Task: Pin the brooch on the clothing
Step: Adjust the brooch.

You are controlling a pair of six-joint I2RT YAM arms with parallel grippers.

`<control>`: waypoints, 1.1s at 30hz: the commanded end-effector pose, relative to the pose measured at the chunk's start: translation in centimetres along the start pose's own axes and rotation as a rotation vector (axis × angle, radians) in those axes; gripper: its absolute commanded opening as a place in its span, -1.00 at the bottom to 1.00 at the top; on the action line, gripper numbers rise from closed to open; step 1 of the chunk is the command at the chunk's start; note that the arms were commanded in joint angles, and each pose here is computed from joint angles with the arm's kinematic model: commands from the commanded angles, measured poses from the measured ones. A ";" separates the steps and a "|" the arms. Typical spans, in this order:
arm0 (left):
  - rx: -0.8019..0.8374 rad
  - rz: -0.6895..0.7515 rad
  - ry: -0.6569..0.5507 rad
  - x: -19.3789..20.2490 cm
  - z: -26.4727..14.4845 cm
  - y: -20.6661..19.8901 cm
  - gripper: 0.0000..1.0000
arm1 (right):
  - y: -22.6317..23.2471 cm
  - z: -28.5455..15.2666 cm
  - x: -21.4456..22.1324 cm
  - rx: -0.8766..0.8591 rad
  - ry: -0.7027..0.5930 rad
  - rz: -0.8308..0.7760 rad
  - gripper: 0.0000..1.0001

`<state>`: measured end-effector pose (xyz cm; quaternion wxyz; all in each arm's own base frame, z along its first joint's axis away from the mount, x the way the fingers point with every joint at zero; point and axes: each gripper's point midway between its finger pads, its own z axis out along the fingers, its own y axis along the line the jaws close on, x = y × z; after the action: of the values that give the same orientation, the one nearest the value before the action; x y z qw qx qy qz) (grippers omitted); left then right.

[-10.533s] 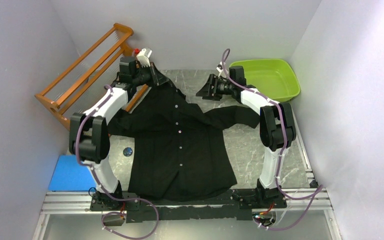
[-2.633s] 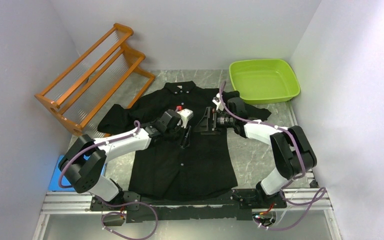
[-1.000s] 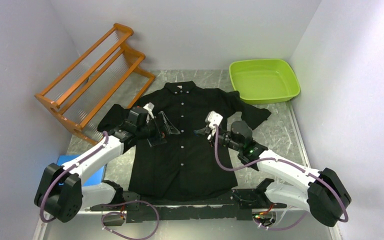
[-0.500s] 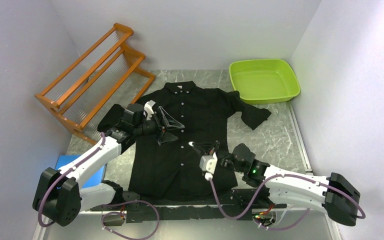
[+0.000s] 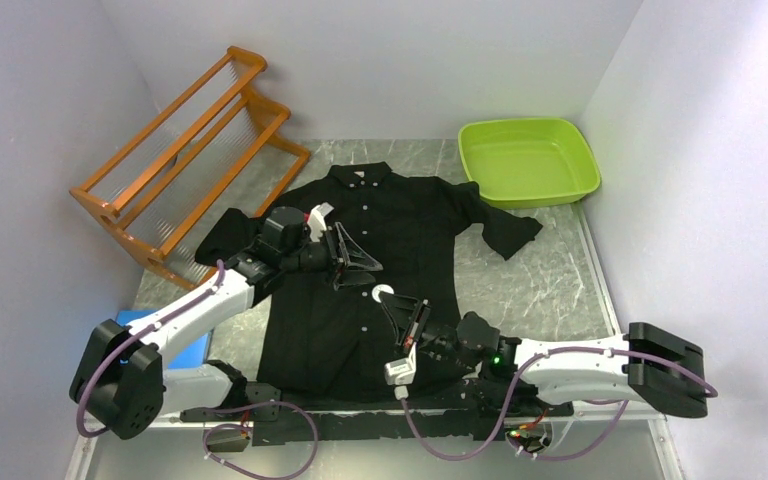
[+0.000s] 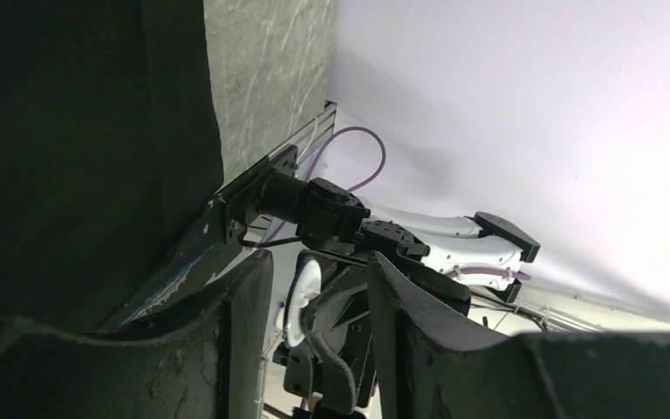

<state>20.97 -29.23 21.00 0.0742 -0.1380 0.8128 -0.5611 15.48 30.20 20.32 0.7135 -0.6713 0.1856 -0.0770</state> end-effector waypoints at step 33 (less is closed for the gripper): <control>0.145 0.047 0.087 3.2 0.3 -1.9 -0.76 | -3.3 0.0 0.4 0.125 0.070 -0.079 -1.00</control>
<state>18.16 -30.27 20.52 0.0486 -0.1198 0.7949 -0.5928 16.27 29.81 20.56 0.7091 -0.6684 0.1758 -0.1397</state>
